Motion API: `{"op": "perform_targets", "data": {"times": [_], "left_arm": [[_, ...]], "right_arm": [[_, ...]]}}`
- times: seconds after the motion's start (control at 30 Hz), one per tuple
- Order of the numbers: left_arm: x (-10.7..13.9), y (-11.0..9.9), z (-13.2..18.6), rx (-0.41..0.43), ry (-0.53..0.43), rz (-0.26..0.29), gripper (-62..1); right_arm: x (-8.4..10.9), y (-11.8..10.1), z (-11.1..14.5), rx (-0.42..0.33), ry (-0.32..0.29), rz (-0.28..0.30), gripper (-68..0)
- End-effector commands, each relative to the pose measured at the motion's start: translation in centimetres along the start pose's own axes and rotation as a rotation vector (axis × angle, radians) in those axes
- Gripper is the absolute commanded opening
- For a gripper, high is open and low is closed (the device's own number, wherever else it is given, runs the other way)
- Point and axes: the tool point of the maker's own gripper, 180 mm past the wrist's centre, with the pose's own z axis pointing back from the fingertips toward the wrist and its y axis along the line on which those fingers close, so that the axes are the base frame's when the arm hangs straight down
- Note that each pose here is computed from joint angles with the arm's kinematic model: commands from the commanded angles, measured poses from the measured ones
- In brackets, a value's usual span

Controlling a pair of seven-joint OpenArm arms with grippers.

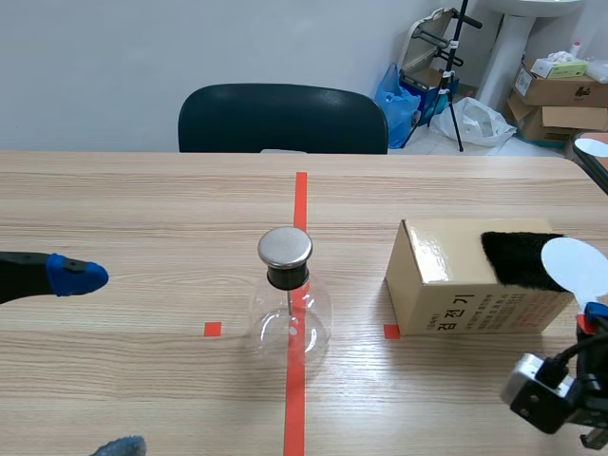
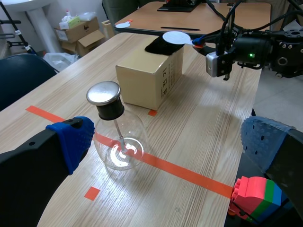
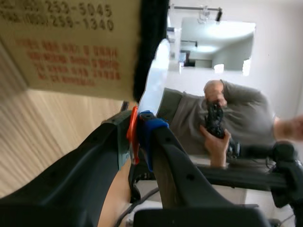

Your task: Do the electroscope experiment

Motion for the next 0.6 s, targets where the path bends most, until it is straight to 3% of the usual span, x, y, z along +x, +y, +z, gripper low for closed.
{"op": "perform_targets", "data": {"times": [0.0,0.03,0.13,0.17,0.27,0.3,0.33,0.4,0.43,0.5,0.53,0.57], "left_arm": [[0.6,0.0,-0.1,0.006,-0.032,0.013,1.4],[0.6,0.0,-0.1,0.007,-0.033,0.014,1.4],[0.6,0.0,-0.1,0.007,-0.035,0.015,1.4],[0.7,0.0,-0.1,0.008,-0.036,0.017,1.4],[0.7,0.0,-0.1,0.009,-0.037,0.017,1.4],[0.7,0.1,-0.1,0.01,-0.039,0.018,1.4],[0.7,0.1,-0.1,0.011,-0.041,0.02,1.4],[0.9,0.2,-0.1,0.017,-0.051,0.028,1.4],[0.9,0.2,-0.1,0.019,-0.053,0.029,1.4],[0.9,0.2,-0.1,0.019,-0.053,0.029,1.4],[0.9,0.2,-0.1,0.019,-0.053,0.03,1.4],[0.9,0.2,-0.1,0.019,-0.053,0.03,1.4]], "right_arm": [[2.3,-1.0,-0.4,-0.03,-0.144,0.025,-66.5],[2.5,-1.1,-0.4,-0.039,-0.147,0.023,-66.5],[-1.2,-1.4,-0.5,-0.058,0.075,0.004,-66.5],[-1.5,-1.0,-0.5,-0.035,0.089,0.001,-66.5],[2.2,-0.9,-0.6,-0.027,-0.117,0.009,-66.5],[2.5,-1.0,-0.6,-0.033,-0.129,-0.001,-66.5],[1.8,-1.3,-0.7,-0.053,-0.076,-0.007,-66.5],[-1.3,-1.6,-0.5,-0.076,0.101,-0.026,-66.5],[-1.8,-1.1,-0.5,-0.047,0.124,-0.029,-66.5],[0.2,0.0,-0.7,0.023,0.001,-0.015,-66.5],[1.6,0.0,-0.7,0.023,-0.078,-0.014,-66.5],[2.3,-0.2,-0.7,0.015,-0.112,-0.014,-66.5]]}}
